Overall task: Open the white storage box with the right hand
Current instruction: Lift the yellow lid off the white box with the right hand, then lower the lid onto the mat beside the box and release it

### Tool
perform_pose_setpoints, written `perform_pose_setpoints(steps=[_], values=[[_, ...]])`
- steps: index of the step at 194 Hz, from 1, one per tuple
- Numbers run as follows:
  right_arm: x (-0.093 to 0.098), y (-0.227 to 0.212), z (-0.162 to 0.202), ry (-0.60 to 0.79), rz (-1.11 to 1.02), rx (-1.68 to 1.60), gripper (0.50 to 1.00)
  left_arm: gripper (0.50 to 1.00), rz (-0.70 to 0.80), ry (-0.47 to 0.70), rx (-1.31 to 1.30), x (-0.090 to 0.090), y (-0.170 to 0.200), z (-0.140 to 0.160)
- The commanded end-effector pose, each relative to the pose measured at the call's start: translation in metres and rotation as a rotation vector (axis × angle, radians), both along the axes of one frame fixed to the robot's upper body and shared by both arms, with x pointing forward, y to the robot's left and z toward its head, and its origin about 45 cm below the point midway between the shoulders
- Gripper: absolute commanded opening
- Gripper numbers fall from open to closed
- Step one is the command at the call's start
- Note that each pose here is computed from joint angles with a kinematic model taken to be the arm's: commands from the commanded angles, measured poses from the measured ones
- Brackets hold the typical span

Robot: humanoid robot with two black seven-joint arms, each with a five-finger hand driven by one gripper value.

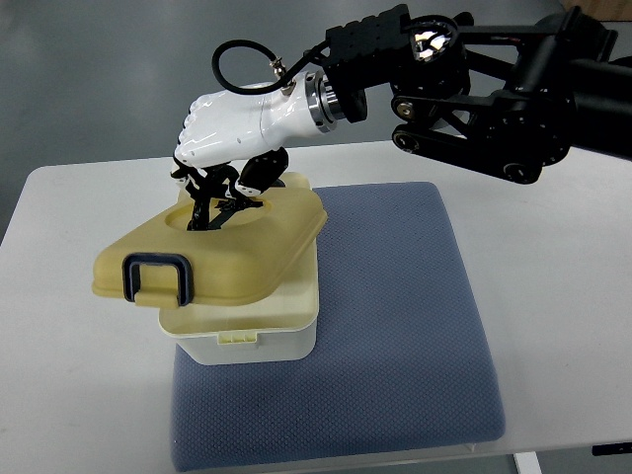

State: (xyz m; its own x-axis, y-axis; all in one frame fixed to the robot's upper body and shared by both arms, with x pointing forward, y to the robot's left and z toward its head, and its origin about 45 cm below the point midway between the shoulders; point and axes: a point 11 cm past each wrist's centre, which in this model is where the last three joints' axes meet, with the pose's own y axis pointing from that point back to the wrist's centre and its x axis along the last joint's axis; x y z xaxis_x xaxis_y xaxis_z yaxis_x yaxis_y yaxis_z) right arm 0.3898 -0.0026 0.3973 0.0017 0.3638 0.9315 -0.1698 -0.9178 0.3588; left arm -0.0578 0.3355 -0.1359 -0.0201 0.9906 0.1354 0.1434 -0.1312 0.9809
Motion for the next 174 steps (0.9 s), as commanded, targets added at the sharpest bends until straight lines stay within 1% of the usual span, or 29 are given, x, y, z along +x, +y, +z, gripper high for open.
perform_pose_setpoints(steps=[1,44,71,94,109,143,157,174], values=[[0.009,-0.016,0.013,-0.023,-0.029,0.008,0.5,1.0,0.0,0.0,0.0,0.0,0.0,0.0],[0.029,-0.072,0.032,-0.056,-0.114,0.031,0.5,1.0,0.0,0.001,0.0,-0.001,0.0,0.0],[0.04,-0.115,0.057,-0.082,-0.19,0.084,0.5,1.0,0.0,0.0,0.0,0.0,0.0,0.0],[0.047,-0.152,0.059,-0.085,-0.264,0.083,0.5,1.0,0.0,0.0,0.0,0.0,0.0,0.0],[0.052,-0.184,0.041,-0.06,-0.328,0.076,0.5,1.0,0.0,0.0,0.0,0.0,0.0,0.0],[0.052,-0.237,0.01,-0.075,-0.421,0.092,0.5,1.0,0.0,0.0,0.0,0.0,0.0,0.0],[0.05,-0.251,-0.004,-0.076,-0.443,0.09,0.5,1.0,0.0,0.0,0.0,0.0,0.0,0.0],[0.047,-0.258,-0.022,-0.085,-0.441,0.079,0.5,1.0,0.0,0.0,0.0,0.0,0.0,0.0]])
